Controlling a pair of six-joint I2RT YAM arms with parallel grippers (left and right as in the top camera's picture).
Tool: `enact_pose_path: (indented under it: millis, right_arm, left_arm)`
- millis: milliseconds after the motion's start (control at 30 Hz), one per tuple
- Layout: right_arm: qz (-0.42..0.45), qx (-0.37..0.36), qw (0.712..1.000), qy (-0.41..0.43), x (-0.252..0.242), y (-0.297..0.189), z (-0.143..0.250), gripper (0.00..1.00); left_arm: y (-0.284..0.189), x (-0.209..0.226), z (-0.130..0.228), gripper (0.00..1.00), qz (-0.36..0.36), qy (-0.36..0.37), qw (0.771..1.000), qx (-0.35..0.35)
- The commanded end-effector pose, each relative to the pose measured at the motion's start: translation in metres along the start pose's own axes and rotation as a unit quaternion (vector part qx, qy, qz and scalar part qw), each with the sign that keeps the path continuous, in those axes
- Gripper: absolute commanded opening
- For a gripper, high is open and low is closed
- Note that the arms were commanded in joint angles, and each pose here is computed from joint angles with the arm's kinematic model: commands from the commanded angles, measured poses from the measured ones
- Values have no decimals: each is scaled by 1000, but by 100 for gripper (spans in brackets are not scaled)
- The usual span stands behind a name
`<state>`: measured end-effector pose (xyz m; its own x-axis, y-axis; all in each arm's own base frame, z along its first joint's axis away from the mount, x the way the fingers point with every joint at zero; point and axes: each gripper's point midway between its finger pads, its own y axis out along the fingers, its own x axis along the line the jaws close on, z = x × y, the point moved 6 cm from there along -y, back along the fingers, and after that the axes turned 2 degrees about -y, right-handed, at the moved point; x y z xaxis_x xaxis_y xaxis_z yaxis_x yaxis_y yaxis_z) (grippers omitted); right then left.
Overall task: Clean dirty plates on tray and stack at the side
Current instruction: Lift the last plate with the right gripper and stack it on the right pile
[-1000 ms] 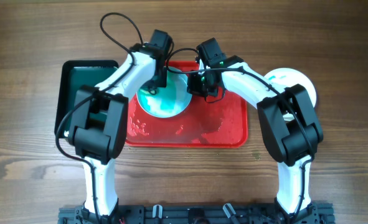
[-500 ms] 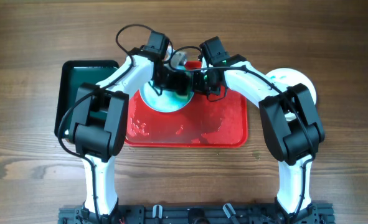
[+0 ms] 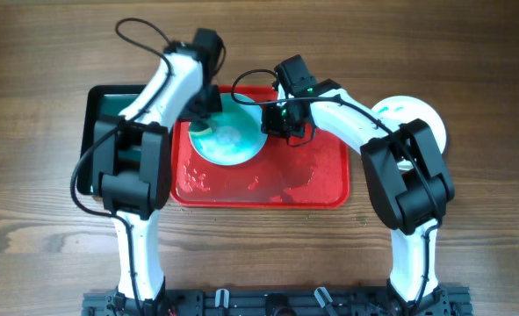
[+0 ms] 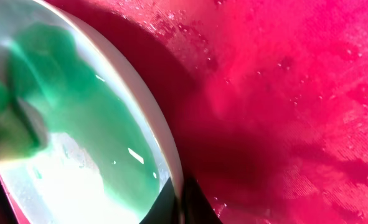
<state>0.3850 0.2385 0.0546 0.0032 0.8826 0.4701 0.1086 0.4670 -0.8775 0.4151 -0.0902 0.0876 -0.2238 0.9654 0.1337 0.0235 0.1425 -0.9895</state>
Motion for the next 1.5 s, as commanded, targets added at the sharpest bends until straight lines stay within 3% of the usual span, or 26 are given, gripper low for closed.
enact_pose_path:
  millis: [0,167,300,367,400,500,667,933,1067,1300,1367,1400,1467]
  right_arm:
    - [33,-2,999,-1,-12,-9,-1,4]
    - [149,-76,985,-38,-20,-66,-7,4]
    - [279,-161,944,-68,-25,-135,-6,4]
    - [352,-214,908,-76,-24,-174,-1,4]
    - [403,-250,876,-85,-20,-199,6,4]
    - [475,-293,822,-113,-7,-227,22,4]
    - [549,-340,747,-160,21,-238,50,4]
    - [601,-423,644,-215,60,-255,70,4]
    - [620,-439,611,-225,67,-262,73,4]
    - [612,-450,613,-218,72,-262,71,4]
    - [599,-446,629,-217,72,-257,71,4]
    - [578,-430,658,-219,70,-249,69,4]
    - [494,-347,763,-230,64,-215,71,4]
  left_arm:
    - [-54,14,-28,4,41,-43,998,-16]
    - [-93,16,-39,4,58,-48,996,-51]
    - [-86,10,-41,4,63,-45,996,-54]
    - [-81,6,-40,4,74,-45,995,-49]
    - [-75,1,-38,4,90,-43,994,-41]
    - [-65,-3,-37,4,100,-42,994,-33]
    - [-60,-3,-34,4,100,-41,994,-27]
    - [-60,-4,-35,4,101,-41,994,-28]
    - [-60,-4,-35,4,101,-42,994,-28]
    - [-60,-3,-35,4,101,-42,994,-28]
    - [-60,-3,-35,4,101,-42,994,-28]
    - [-60,-3,-35,4,101,-42,994,-28]
    - [-60,-3,-35,4,101,-42,994,-28]
